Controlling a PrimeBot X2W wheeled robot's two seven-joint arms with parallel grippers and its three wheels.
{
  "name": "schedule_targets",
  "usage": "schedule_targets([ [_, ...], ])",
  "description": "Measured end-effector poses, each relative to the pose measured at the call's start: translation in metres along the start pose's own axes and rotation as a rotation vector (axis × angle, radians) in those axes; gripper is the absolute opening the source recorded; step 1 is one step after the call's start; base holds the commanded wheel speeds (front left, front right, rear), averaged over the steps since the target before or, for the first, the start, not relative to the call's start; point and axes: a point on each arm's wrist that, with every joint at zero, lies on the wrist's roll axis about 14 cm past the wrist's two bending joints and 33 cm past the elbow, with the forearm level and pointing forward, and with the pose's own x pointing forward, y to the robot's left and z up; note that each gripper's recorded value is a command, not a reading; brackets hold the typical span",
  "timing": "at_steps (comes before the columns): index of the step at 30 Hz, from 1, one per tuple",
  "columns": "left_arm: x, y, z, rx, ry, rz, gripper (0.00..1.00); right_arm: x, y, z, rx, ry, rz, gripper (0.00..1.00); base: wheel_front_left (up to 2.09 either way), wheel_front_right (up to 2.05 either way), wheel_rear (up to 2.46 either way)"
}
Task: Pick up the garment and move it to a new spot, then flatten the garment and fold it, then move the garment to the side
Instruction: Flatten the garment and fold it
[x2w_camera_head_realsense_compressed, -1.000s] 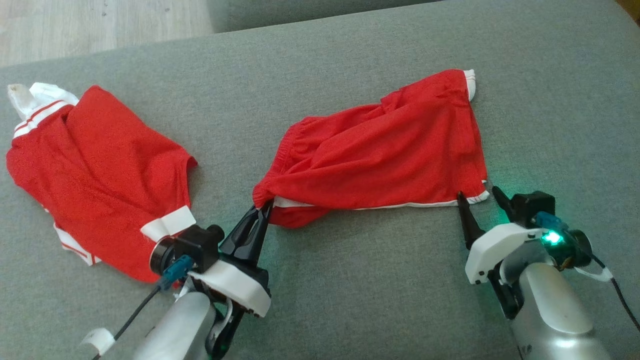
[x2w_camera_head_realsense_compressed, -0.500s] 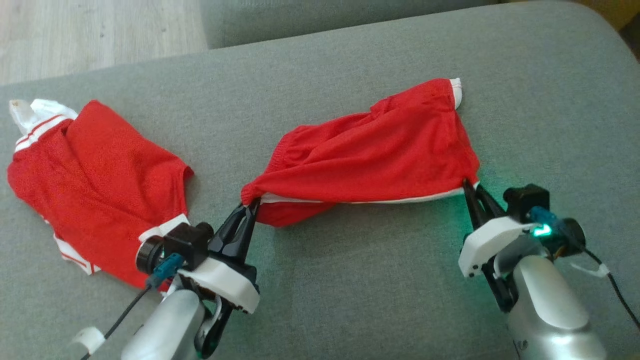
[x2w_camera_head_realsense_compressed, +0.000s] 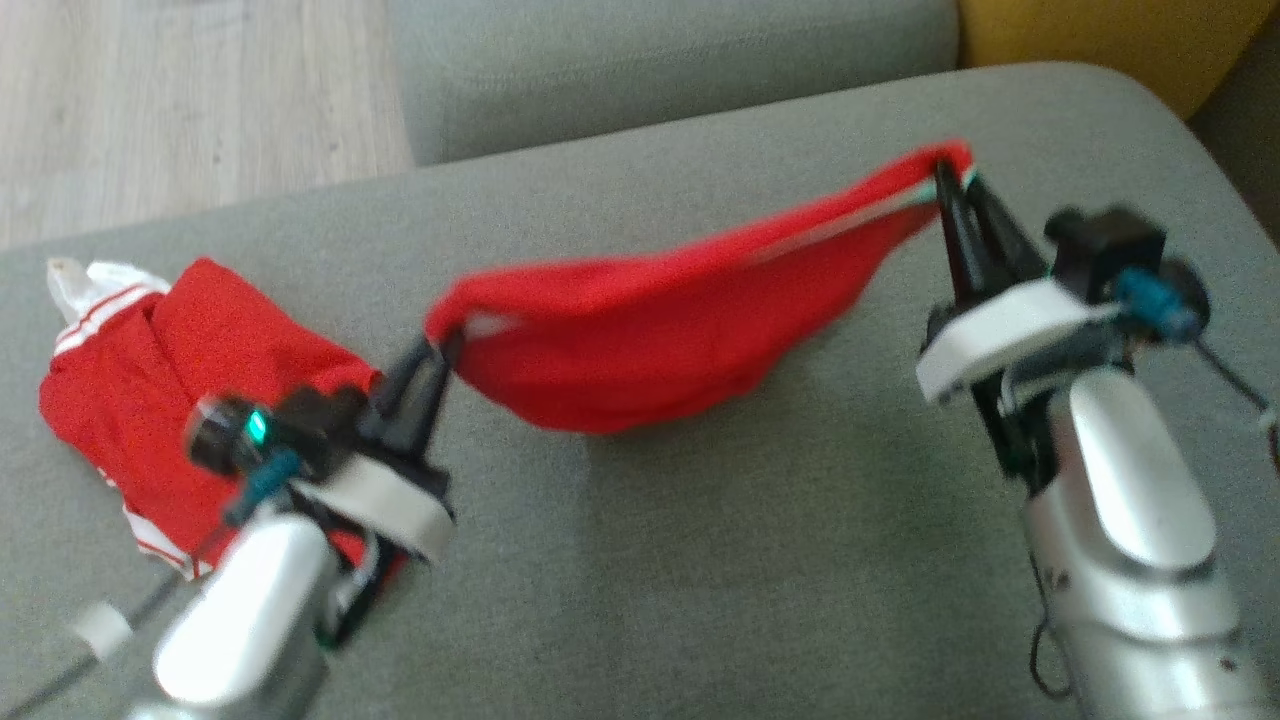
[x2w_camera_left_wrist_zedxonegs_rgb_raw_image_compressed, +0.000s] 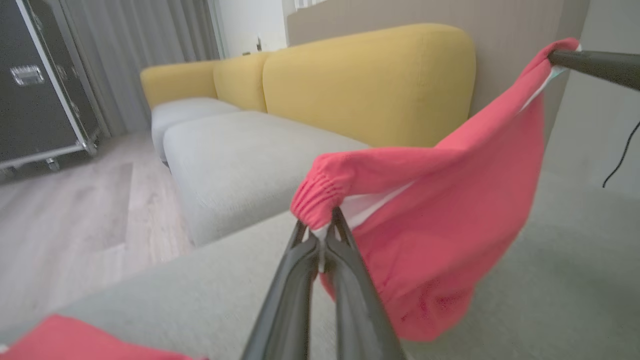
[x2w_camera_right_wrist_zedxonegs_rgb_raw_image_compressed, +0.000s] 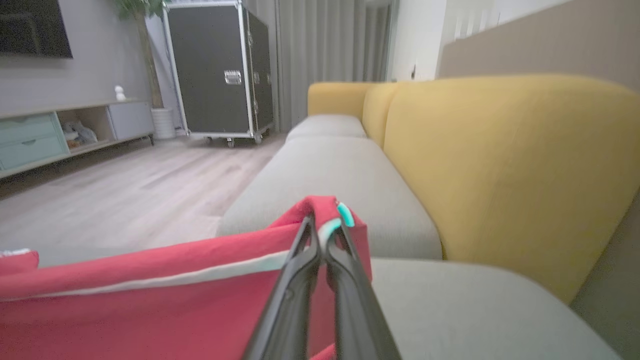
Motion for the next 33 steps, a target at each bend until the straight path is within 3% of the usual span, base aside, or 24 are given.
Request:
schedule_targets([
  [7, 0.016, 0.022, 0.124, 0.194, -0.249, 0.011, 0.0, 0.008, -0.002, 0.127, -0.021, -0.315, 0.016, 0.0, 0.0, 0.0, 0.0],
  [11, 0.005, 0.031, 0.186, 0.202, -0.422, 0.075, 0.0, 0.0, -0.009, 0.166, -0.029, -0.416, 0.001, 0.0, 0.0, 0.0, 0.0],
  [14, -0.003, 0.021, 0.191, 0.208, -0.436, 0.053, 0.0, -0.005, -0.007, 0.166, -0.027, -0.415, 0.004, 0.0, 0.0, 0.0, 0.0],
  [20, -0.015, 0.008, 0.143, 0.166, -0.309, 0.025, 0.0, -0.015, -0.007, 0.119, 0.003, -0.287, -0.009, 0.0, 0.0, 0.0, 0.0],
  [24, -0.014, 0.005, 0.136, 0.153, -0.265, 0.001, 0.0, -0.015, -0.015, 0.11, 0.001, -0.248, -0.035, 0.0, 0.0, 0.0, 0.0],
  [29, -0.003, 0.011, 0.121, 0.149, -0.196, -0.019, 0.0, -0.004, -0.014, 0.094, 0.013, -0.179, -0.026, 0.0, 0.0, 0.0, 0.0],
  [33, 0.027, 0.038, 0.115, 0.174, -0.147, -0.023, 0.0, 0.031, -0.019, 0.082, -0.013, -0.133, -0.025, 0.0, 0.0, 0.0, 0.0],
])
